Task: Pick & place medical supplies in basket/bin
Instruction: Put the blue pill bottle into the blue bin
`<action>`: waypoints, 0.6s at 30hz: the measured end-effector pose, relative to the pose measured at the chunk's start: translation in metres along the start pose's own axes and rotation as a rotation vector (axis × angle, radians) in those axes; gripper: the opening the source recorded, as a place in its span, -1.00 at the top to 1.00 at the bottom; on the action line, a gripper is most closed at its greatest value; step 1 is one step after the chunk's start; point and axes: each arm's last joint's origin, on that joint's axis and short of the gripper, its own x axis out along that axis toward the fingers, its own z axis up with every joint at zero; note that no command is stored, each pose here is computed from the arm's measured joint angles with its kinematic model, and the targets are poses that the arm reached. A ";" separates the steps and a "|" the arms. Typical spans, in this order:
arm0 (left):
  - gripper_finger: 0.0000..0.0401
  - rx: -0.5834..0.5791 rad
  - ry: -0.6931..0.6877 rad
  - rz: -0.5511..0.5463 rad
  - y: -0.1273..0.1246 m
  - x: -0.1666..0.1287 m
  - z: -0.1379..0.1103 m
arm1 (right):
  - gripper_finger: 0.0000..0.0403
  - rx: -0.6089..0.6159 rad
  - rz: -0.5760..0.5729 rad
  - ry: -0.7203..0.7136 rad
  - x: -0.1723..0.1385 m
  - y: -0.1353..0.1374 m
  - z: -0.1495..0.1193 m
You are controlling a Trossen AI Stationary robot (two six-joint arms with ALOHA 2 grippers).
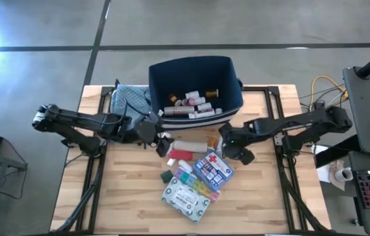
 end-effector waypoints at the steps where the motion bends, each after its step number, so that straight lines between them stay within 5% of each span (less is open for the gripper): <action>1: -0.35 -0.008 0.006 -0.002 -0.001 0.000 -0.002 | -0.42 -0.033 0.018 0.029 0.009 0.001 -0.001; 5: -0.35 -0.025 0.022 -0.006 -0.003 0.001 -0.009 | -0.42 -0.134 -0.014 0.147 0.038 -0.001 -0.001; 9: -0.35 -0.047 0.024 -0.007 -0.003 0.001 -0.010 | -0.42 -0.087 -0.122 0.271 0.049 -0.010 0.002; 18: -0.35 -0.064 0.018 -0.003 -0.003 0.001 -0.010 | -0.42 -0.110 -0.097 0.110 0.049 -0.014 0.013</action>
